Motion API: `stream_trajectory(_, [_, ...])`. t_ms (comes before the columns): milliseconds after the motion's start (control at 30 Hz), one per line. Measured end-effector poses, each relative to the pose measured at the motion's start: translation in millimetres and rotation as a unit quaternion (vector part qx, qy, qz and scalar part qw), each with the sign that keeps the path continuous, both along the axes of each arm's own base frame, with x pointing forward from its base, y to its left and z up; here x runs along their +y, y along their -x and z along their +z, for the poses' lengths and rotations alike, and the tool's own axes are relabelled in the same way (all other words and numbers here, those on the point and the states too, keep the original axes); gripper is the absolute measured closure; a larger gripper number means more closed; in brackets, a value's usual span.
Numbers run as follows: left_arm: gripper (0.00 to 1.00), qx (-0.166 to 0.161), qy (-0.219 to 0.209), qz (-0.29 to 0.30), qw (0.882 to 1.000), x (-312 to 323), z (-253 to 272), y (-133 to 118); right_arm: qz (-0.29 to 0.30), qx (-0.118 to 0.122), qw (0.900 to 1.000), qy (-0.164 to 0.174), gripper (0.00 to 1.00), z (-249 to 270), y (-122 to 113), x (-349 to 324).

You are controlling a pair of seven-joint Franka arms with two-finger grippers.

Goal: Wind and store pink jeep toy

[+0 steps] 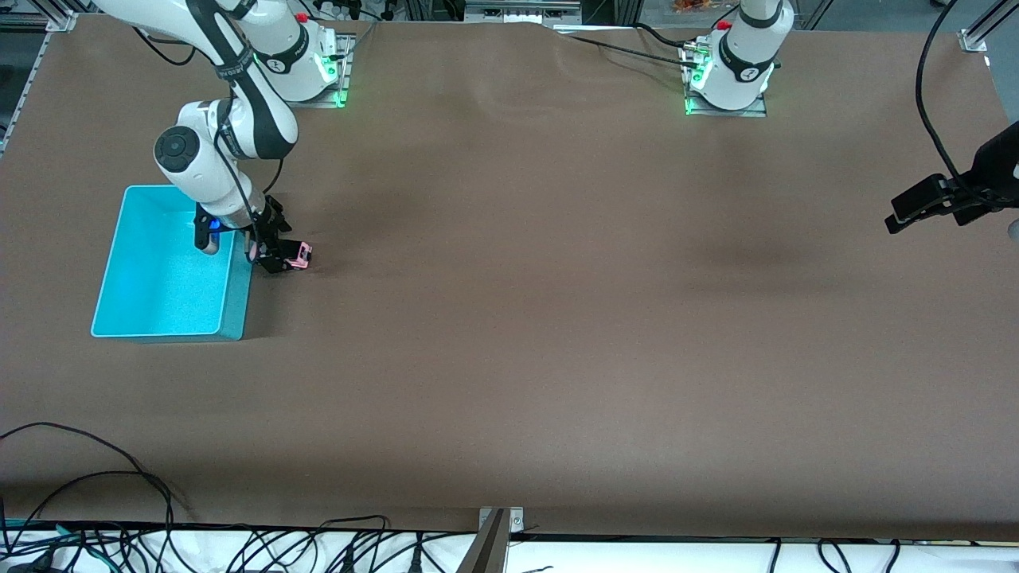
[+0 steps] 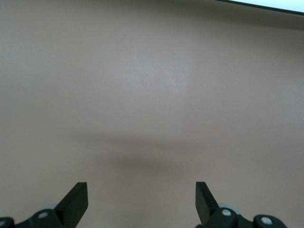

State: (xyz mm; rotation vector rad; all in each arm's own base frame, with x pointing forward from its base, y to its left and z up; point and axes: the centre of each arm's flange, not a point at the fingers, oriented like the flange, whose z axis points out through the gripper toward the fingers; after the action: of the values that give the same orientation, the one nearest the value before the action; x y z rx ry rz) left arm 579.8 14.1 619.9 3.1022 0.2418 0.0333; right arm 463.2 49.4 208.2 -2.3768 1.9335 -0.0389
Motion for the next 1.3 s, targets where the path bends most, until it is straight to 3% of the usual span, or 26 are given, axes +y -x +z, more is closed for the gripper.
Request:
stream_trajectory(200, [0.0, 0.0, 0.0, 0.0, 1.0, -0.2, 0.0, 0.0, -0.005, -0.001, 1.0, 0.0, 0.15, 0.5, -0.6, 0.1])
stream_trajectory(400, [0.0, 0.0, 0.0, 0.0, 1.0, -0.5, 0.0, 0.0, -0.021, -0.002, 1.0, -0.002, 0.51, 1.9, -1.6, 0.1])
stream_trajectory(933, [0.0, 0.001, 0.0, -0.001, 1.0, -0.6, -1.1, -0.5, -0.026, -0.005, 1.0, -0.001, 0.52, 4.4, -4.5, 1.1])
stream_trajectory(1300, [0.0, 0.002, 0.0, -0.001, 1.0, -0.6, -2.0, -1.0, 0.017, -0.013, 1.0, 0.013, 0.52, 41.8, -41.4, 7.6])
